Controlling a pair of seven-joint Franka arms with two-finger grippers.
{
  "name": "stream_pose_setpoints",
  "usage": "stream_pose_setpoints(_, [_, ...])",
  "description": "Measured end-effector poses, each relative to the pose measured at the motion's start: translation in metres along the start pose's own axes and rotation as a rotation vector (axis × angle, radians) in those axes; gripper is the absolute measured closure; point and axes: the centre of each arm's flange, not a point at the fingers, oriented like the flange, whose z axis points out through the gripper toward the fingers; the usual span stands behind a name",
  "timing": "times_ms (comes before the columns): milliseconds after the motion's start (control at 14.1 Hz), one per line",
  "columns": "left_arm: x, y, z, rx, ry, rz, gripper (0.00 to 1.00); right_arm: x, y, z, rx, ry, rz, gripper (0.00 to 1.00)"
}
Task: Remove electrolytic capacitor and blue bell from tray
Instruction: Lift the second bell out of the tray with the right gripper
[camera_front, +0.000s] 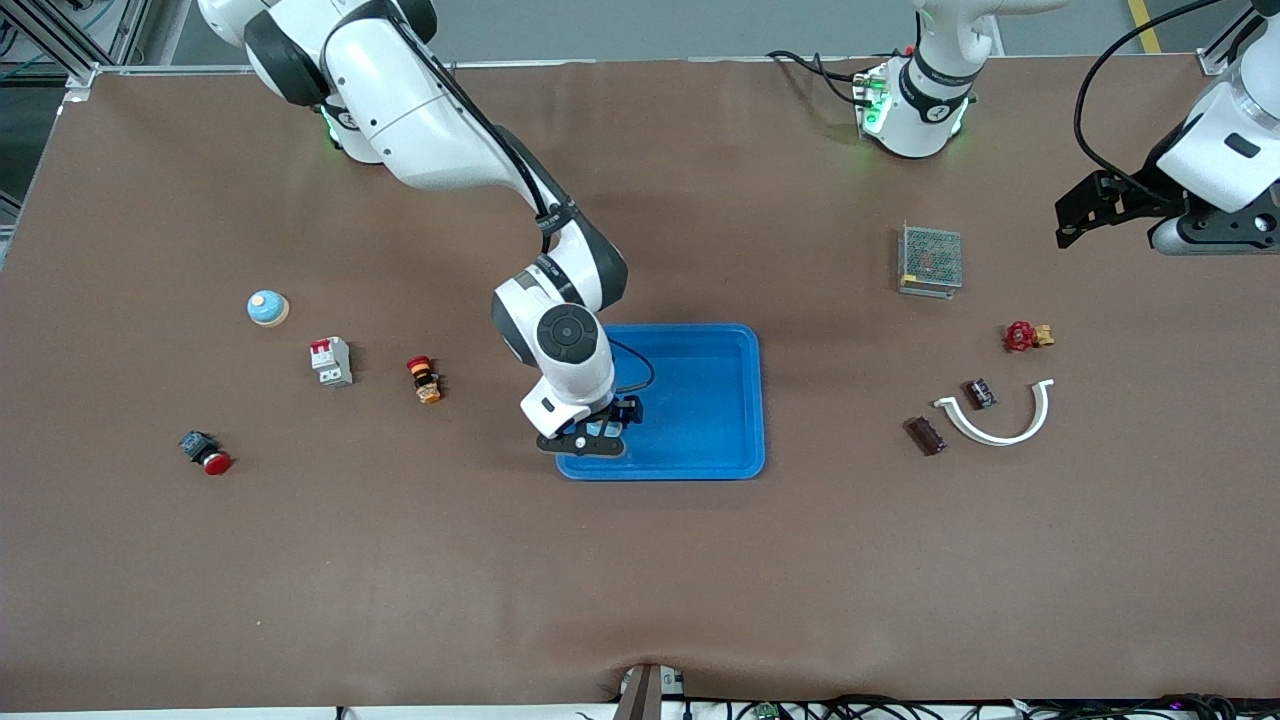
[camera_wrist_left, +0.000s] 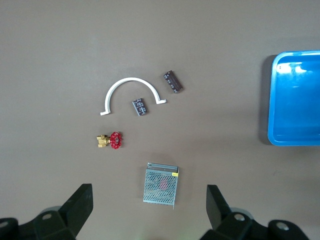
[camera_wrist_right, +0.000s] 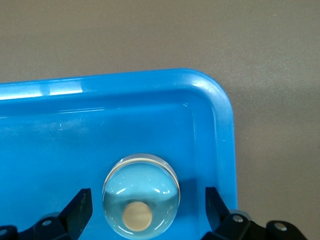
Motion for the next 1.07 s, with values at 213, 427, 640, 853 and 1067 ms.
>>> stream_pose_setpoints(213, [0.0,-0.002,0.0,0.0,0.001,-0.027,0.0,0.005,-0.002,-0.005,0.008,0.013,0.002,0.0])
stream_pose_setpoints(427, [0.0,-0.004,0.0,0.0,0.001,-0.046,0.0,0.006,-0.003,-0.004,0.01,0.016,0.002,0.0])
stream_pose_setpoints(640, [0.0,-0.005,0.0,0.0,0.001,-0.047,0.0,0.005,-0.004,0.004,0.007,0.01,0.0,0.0])
stream_pose_setpoints(853, [0.0,-0.005,0.0,0.0,0.001,-0.048,0.0,0.004,-0.006,0.009,0.007,0.009,-0.002,0.0])
stream_pose_setpoints(1067, [0.0,-0.005,0.0,0.0,0.0,-0.048,0.0,0.005,-0.007,0.009,0.009,0.01,-0.001,0.04])
